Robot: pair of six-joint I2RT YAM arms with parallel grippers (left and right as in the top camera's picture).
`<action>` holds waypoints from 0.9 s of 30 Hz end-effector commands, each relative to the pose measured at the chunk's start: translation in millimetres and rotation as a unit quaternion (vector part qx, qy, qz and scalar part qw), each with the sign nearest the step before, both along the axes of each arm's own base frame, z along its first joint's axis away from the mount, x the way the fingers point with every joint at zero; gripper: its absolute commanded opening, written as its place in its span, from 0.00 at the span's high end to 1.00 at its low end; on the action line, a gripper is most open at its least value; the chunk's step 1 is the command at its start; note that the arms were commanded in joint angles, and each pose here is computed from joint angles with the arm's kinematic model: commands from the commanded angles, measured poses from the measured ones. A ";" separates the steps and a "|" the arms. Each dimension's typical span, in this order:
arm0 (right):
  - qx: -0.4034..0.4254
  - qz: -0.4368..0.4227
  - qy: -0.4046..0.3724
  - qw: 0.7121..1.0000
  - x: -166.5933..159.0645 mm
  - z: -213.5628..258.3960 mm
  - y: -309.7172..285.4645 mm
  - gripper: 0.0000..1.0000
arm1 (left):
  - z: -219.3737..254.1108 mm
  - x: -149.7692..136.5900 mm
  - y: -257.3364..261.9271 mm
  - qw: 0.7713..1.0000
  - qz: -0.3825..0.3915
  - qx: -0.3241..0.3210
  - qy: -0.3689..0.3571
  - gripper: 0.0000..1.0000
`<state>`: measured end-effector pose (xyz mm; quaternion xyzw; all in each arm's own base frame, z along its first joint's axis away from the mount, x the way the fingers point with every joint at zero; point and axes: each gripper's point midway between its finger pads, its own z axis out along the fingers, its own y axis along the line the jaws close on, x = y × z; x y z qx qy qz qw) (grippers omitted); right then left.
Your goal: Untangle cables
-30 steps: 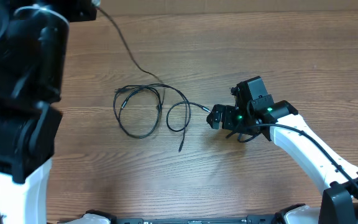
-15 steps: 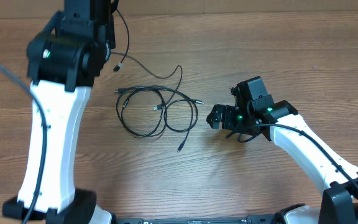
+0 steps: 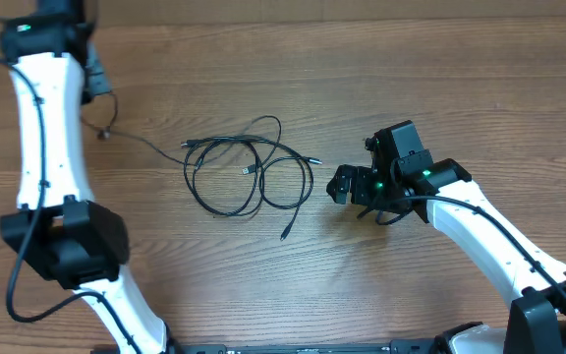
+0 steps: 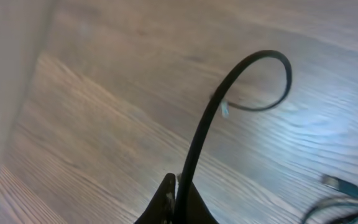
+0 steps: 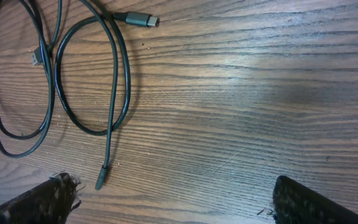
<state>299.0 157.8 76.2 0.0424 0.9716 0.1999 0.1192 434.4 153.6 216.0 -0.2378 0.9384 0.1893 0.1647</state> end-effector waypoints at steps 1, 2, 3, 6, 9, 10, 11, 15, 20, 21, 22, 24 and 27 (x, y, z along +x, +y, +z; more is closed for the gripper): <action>-0.004 -0.004 -0.003 1.000 2.1 -0.6 -2.1 0.00 | -22.6 -12.0 33.9 0.996 0.051 -0.073 -0.001 0.96; -0.004 -0.004 -0.003 1.000 2.1 -0.6 -2.1 0.00 | -28.1 -14.4 39.7 0.993 0.059 -0.103 -0.007 0.96; -0.004 -0.004 -0.003 1.000 2.1 -0.6 -2.1 0.00 | -34.3 -16.6 43.6 0.988 0.067 -0.141 -0.014 0.96; -0.004 -0.004 -0.003 1.000 2.1 -0.6 -2.1 0.00 | -43.1 -24.5 54.3 0.976 0.087 -0.196 -0.022 0.96; -0.004 -0.004 -0.003 1.000 2.1 -0.6 -2.1 0.00 | -47.6 -29.5 63.4 0.973 0.100 -0.207 -0.023 0.96; -0.004 -0.004 -0.003 1.000 2.1 -0.6 -2.1 0.00 | -49.1 -30.9 65.2 0.973 0.103 -0.207 -0.023 0.96; -0.004 -0.004 -0.003 1.000 2.1 -0.6 -2.1 0.00 | -50.0 -31.6 65.7 0.972 0.104 -0.208 -0.022 0.96; -0.004 -0.004 -0.003 1.000 2.1 -0.6 -2.1 0.00 | -53.2 -30.0 61.8 0.973 0.100 -0.209 -0.018 0.96; -0.004 -0.004 -0.003 1.000 2.1 -0.6 -2.1 0.00 | -54.3 -28.0 55.5 0.973 0.093 -0.210 -0.014 0.96; -0.004 -0.004 -0.003 1.000 2.1 -0.6 -2.1 0.00 | -54.5 -28.3 54.1 0.973 0.092 -0.211 -0.012 0.96; -0.004 -0.004 -0.003 1.000 2.1 -0.6 -2.1 0.00 | -54.6 -28.6 53.3 0.973 0.092 -0.211 -0.011 0.96; -0.004 -0.004 -0.003 1.000 2.1 -0.6 -2.1 0.00 | -55.9 -30.1 50.2 0.972 0.092 -0.214 -0.005 0.96; -0.004 -0.004 -0.003 1.000 2.1 -0.6 -2.1 0.00 | -60.8 -30.2 39.8 0.969 0.085 -0.230 0.003 0.96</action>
